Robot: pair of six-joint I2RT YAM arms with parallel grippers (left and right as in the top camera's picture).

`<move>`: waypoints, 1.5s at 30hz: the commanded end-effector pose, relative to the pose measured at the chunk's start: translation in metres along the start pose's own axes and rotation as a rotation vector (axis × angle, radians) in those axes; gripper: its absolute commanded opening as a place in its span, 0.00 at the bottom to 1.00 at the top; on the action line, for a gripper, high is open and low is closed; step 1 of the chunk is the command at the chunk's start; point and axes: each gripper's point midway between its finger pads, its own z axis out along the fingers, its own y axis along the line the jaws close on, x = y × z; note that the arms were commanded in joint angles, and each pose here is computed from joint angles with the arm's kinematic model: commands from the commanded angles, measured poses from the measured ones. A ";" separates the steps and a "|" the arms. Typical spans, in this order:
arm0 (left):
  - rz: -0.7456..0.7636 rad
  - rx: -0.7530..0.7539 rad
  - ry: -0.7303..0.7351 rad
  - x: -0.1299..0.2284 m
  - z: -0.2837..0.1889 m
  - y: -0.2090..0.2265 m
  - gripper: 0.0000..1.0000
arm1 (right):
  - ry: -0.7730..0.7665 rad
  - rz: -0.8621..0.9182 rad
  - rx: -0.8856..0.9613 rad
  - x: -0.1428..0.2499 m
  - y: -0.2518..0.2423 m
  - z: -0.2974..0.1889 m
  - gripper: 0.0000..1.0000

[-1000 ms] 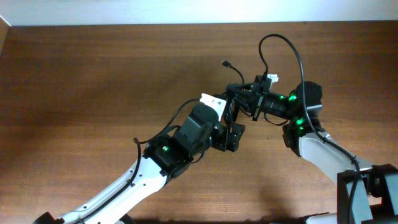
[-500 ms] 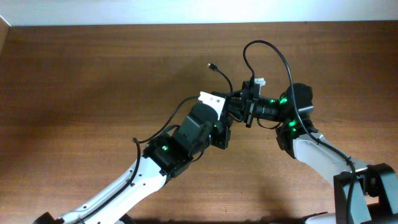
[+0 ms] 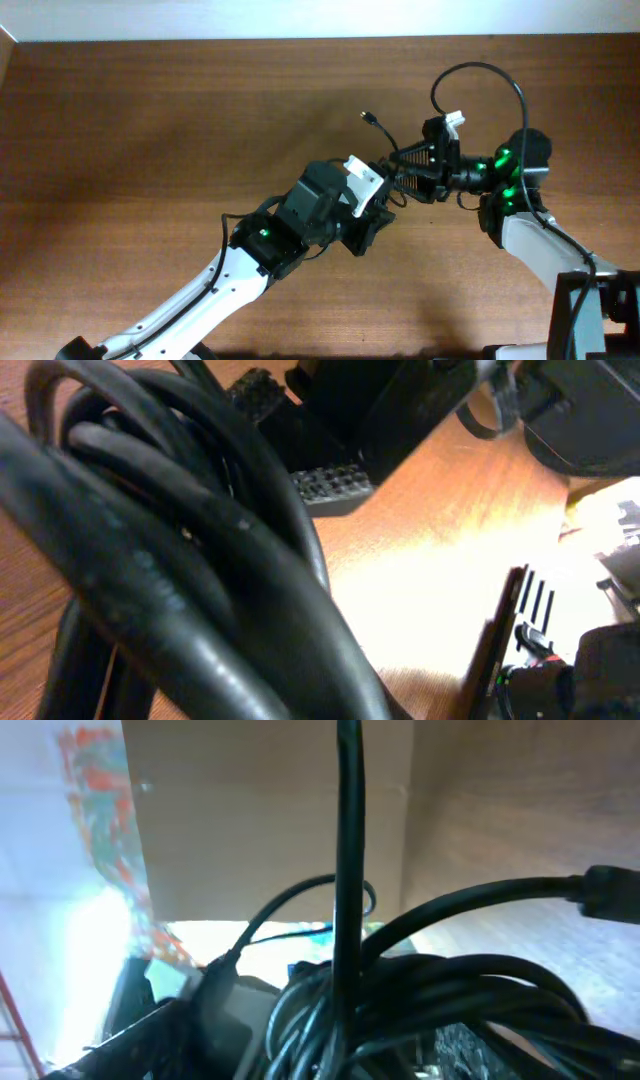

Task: Untangle cables

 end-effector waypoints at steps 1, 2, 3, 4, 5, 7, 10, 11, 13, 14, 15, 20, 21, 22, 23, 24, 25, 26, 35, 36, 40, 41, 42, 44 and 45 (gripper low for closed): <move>0.201 0.294 -0.005 -0.001 -0.016 -0.061 0.00 | -0.095 -0.192 0.010 -0.019 0.002 -0.013 0.79; 0.232 0.323 -0.014 -0.002 -0.020 -0.064 0.00 | -0.102 -0.199 0.010 -0.020 0.002 -0.015 0.80; 0.252 0.334 -0.023 -0.003 -0.026 -0.063 0.00 | -0.120 -0.218 0.010 -0.024 0.004 -0.017 0.84; 0.242 0.311 -0.028 -0.005 -0.031 -0.057 0.00 | -0.140 -0.228 0.011 -0.027 0.005 -0.020 0.87; 0.229 0.288 -0.037 -0.008 -0.038 -0.050 0.00 | -0.175 -0.226 0.015 -0.033 0.006 -0.025 0.88; 0.204 0.247 -0.062 -0.014 -0.050 -0.036 0.00 | -0.250 -0.213 0.021 -0.046 0.006 -0.036 0.89; 0.154 0.197 -0.114 -0.027 -0.071 -0.022 0.00 | -0.361 -0.202 0.028 -0.064 0.009 -0.054 0.89; 0.145 0.188 -0.123 -0.029 -0.074 -0.020 0.00 | -0.404 -0.180 0.025 -0.072 0.011 -0.059 0.89; 0.126 0.171 -0.140 -0.033 -0.076 -0.015 0.00 | -0.507 -0.132 0.017 -0.088 0.013 -0.068 0.89; 0.120 0.152 -0.145 -0.035 -0.076 -0.012 0.00 | -0.549 -0.142 0.018 -0.094 0.016 -0.071 0.89; 0.101 0.127 -0.147 -0.036 -0.075 -0.007 0.00 | -0.585 -0.157 0.021 -0.101 0.019 -0.074 0.89; 0.089 0.111 -0.145 -0.035 -0.075 -0.004 0.00 | -0.599 -0.442 0.107 -0.110 0.030 -0.076 0.89; 0.088 0.095 -0.147 -0.036 -0.075 -0.002 0.00 | -0.604 -0.445 0.136 -0.113 0.024 -0.077 0.89; 0.089 0.078 -0.151 -0.037 -0.075 0.001 0.00 | -0.626 -0.392 0.177 -0.119 0.012 -0.081 0.89; 0.090 0.064 -0.157 -0.038 -0.075 0.003 0.00 | -0.662 -0.313 0.242 -0.126 -0.006 -0.087 0.89; 0.095 0.054 -0.167 -0.041 -0.075 0.005 0.00 | -0.689 -0.268 0.316 -0.130 -0.022 -0.093 0.89; 0.099 0.054 -0.174 -0.043 -0.075 0.005 0.00 | -0.702 -0.230 0.408 -0.132 -0.039 -0.099 0.89; 0.099 0.053 -0.173 -0.042 -0.075 0.005 0.00 | -0.689 -0.213 0.507 -0.131 -0.052 -0.104 0.89; 0.267 0.039 -0.162 -0.039 -0.075 0.005 0.00 | -0.597 -0.381 0.909 -0.094 -0.022 -0.126 0.89; 0.267 0.040 -0.162 -0.038 -0.074 0.005 0.00 | -0.588 -0.424 0.953 -0.086 -0.009 -0.128 0.89; 0.355 0.214 -0.166 -0.033 -0.078 -0.025 0.00 | -0.550 -0.630 1.011 -0.043 0.041 -0.121 0.90; 0.373 0.264 -0.168 -0.031 -0.080 -0.033 0.00 | -0.533 -0.671 1.017 -0.033 0.047 -0.119 0.90; 0.384 0.317 -0.170 -0.030 -0.083 -0.042 0.00 | -0.508 -0.717 1.026 -0.020 0.054 -0.116 0.90; 0.373 0.358 -0.157 -0.025 -0.085 -0.048 0.00 | -0.460 -0.778 1.053 0.012 0.063 -0.113 0.90; 0.349 0.362 -0.132 -0.019 -0.084 -0.047 0.00 | -0.417 -0.814 1.062 0.030 0.065 -0.110 0.90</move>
